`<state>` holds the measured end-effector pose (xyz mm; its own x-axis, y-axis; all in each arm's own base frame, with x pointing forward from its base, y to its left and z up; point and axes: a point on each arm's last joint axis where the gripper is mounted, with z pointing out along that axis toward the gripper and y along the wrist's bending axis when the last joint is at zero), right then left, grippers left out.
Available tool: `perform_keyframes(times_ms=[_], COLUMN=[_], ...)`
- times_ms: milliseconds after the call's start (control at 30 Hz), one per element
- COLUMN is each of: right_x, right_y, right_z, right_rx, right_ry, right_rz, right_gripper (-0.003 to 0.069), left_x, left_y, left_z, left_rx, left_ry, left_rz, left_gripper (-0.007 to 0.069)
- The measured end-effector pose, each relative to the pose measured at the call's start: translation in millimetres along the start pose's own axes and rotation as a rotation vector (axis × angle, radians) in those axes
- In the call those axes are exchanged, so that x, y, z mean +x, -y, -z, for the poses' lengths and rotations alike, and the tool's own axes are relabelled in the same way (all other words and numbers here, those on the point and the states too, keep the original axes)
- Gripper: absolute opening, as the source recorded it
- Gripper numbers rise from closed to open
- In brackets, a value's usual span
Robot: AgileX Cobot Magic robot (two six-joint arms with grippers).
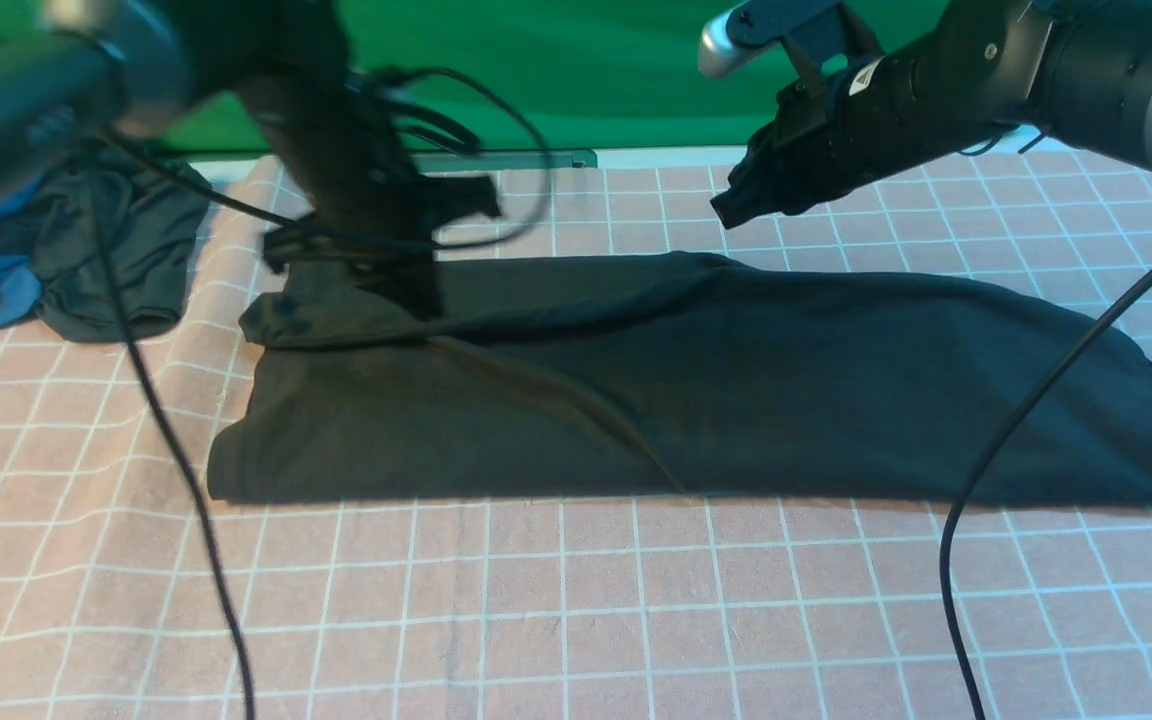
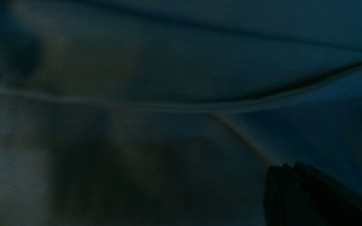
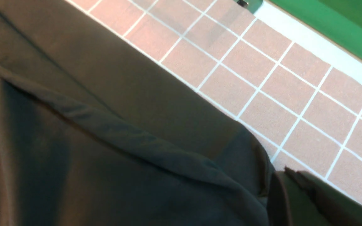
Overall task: Fold a long-sleeved shirt over a pink coffee tablecloth.
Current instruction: 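Pull the folded dark garment lengthwise by its ends to straighten it flat on the table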
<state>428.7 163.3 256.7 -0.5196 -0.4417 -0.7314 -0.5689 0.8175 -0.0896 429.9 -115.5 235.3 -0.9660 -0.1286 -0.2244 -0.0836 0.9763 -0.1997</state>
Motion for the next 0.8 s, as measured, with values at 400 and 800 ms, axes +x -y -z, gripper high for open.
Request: perform_keyframes(times_ms=[400, 800], right_x=[0.5, 0.6], right_y=[0.1, 0.1], right_z=[0.0, 0.0], right_rx=[0.001, 0.001], right_ry=[-0.005, -0.006], right_rz=[0.007, -0.013], right_gripper=[0.0035, 0.0035], left_x=[-2.5, -30.7], left_y=[3.7, 6.0], left_z=[-51.3, -78.5], left_rx=[0.010, 0.061], left_ry=[-0.017, 0.281], left_rz=[-0.026, -0.042], left_gripper=[0.0013, 0.0013])
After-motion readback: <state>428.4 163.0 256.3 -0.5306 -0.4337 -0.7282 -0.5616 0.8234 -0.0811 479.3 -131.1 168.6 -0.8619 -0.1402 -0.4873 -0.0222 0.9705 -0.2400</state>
